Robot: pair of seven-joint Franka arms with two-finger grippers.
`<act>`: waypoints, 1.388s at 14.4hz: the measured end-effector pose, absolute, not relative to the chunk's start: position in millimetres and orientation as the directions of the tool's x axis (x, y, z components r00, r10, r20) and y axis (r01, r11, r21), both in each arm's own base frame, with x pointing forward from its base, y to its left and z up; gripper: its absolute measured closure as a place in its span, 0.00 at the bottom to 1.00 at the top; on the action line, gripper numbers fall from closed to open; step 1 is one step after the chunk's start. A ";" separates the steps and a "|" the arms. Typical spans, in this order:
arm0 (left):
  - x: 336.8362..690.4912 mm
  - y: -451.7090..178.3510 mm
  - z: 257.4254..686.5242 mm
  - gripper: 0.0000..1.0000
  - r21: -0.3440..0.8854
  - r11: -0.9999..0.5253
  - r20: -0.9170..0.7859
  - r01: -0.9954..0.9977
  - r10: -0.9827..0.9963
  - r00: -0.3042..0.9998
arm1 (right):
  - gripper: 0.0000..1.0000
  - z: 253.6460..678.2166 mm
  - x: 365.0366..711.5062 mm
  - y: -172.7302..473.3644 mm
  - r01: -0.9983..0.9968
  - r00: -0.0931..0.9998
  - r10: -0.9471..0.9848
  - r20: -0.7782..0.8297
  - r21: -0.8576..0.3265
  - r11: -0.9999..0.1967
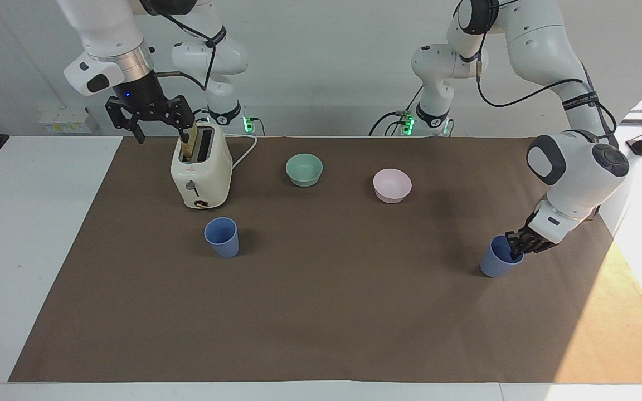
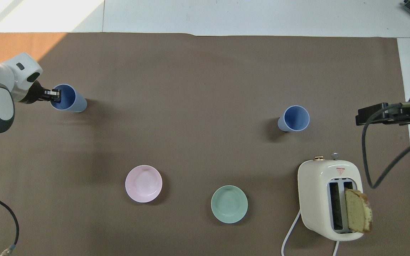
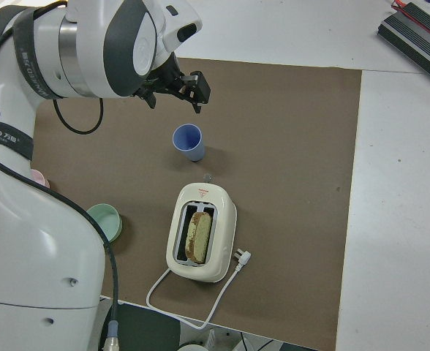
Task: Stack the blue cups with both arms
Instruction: 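Carry the blue cup with the left gripper toward the table center, then release the cup upright and withdraw the left gripper to rest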
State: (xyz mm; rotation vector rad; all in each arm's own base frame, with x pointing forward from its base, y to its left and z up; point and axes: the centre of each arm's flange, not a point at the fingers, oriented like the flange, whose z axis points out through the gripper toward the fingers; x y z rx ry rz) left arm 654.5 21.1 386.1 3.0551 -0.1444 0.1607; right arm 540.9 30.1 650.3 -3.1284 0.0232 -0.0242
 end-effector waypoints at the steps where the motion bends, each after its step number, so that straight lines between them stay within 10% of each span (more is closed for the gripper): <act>1: 654.0 14.4 395.7 0.96 0.075 -0.992 0.119 -0.100 -0.091 0.989 | 0.00 650.3 540.9 30.1 -0.015 1.000 -0.015 0.015 -0.013 -1.000; 20: 558.0 -308.9 382.3 0.96 0.168 -0.981 0.093 0.098 0.115 0.989 | 0.00 650.3 540.9 30.1 -0.015 1.000 -0.015 0.015 -0.013 -1.000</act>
